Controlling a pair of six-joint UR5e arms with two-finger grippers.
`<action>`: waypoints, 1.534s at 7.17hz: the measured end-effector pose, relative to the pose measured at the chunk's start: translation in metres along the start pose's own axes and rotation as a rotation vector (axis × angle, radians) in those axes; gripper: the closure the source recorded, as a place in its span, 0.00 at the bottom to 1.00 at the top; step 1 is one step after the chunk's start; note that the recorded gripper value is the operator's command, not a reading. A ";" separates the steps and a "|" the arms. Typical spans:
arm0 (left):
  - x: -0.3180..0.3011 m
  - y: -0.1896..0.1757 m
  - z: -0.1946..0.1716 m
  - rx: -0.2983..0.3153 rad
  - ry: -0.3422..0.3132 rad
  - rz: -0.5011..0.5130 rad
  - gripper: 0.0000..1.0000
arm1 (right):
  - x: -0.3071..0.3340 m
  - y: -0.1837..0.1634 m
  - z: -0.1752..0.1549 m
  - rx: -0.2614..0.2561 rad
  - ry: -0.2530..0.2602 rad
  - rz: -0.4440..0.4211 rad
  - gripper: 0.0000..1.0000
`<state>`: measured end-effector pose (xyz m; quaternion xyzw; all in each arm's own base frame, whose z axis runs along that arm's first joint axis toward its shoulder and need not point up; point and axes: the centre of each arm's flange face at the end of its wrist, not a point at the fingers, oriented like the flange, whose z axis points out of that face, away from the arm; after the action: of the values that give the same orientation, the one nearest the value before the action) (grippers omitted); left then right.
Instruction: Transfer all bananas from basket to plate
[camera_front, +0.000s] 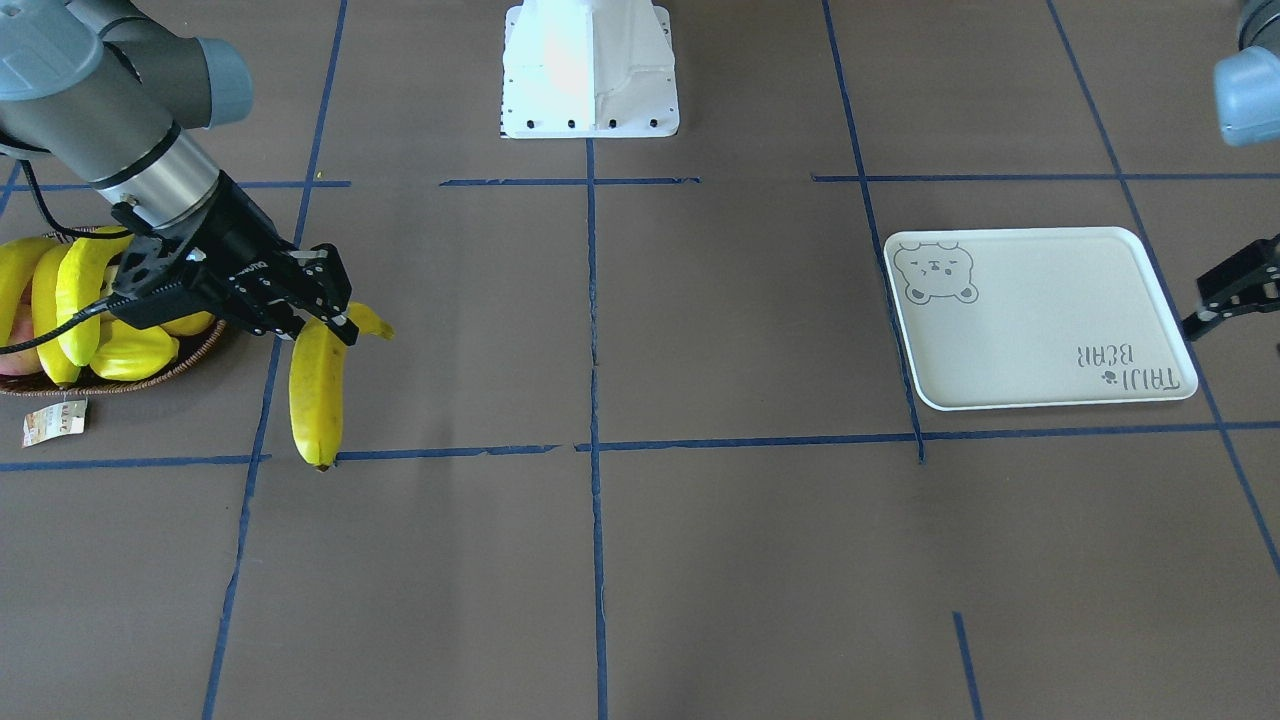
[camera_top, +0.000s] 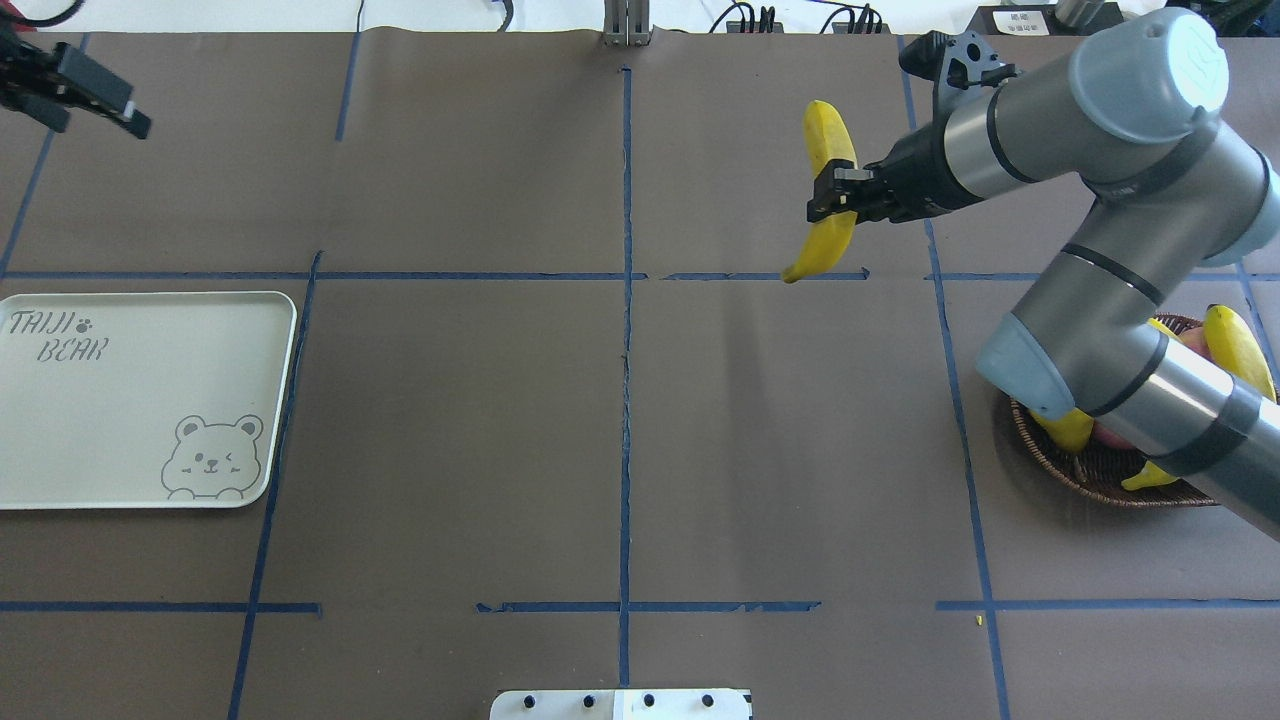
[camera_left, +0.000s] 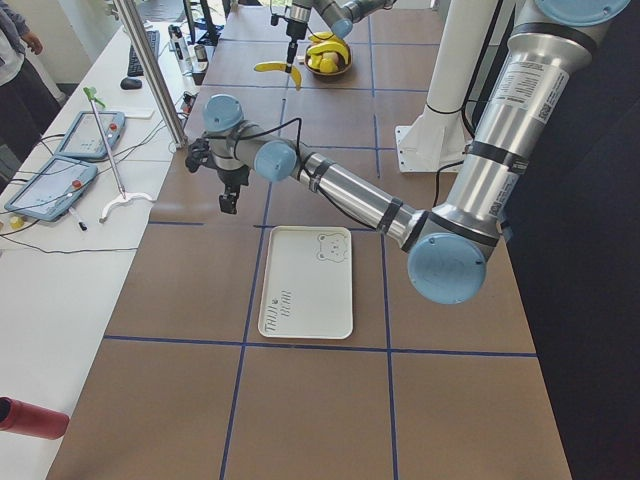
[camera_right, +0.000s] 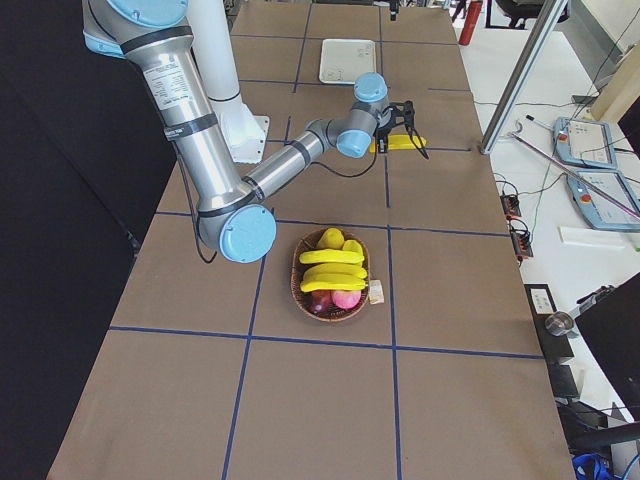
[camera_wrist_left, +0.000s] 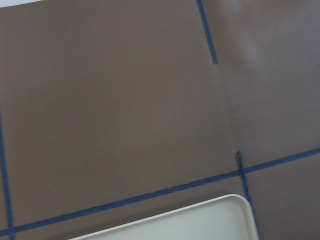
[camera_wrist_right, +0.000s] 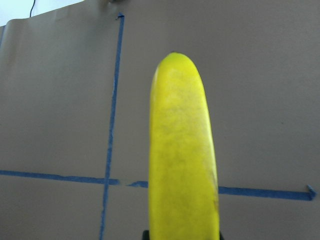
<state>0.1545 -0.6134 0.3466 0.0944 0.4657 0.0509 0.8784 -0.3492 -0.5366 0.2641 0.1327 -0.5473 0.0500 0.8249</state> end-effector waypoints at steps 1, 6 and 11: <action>0.041 -0.014 0.009 0.018 0.042 -0.014 0.01 | -0.016 -0.008 0.015 0.008 -0.042 0.008 0.98; 0.181 -0.016 0.061 0.186 0.401 -0.295 0.00 | -0.131 0.062 0.090 0.072 -0.292 0.126 0.95; 0.287 0.031 0.118 0.215 0.549 -0.376 0.01 | -0.197 0.110 0.097 0.060 -0.376 0.113 0.95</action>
<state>0.4130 -0.5458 0.1857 0.0817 0.6964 -0.1375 0.6996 -0.5384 -0.4449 0.1368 0.1335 -0.6966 0.0868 0.6996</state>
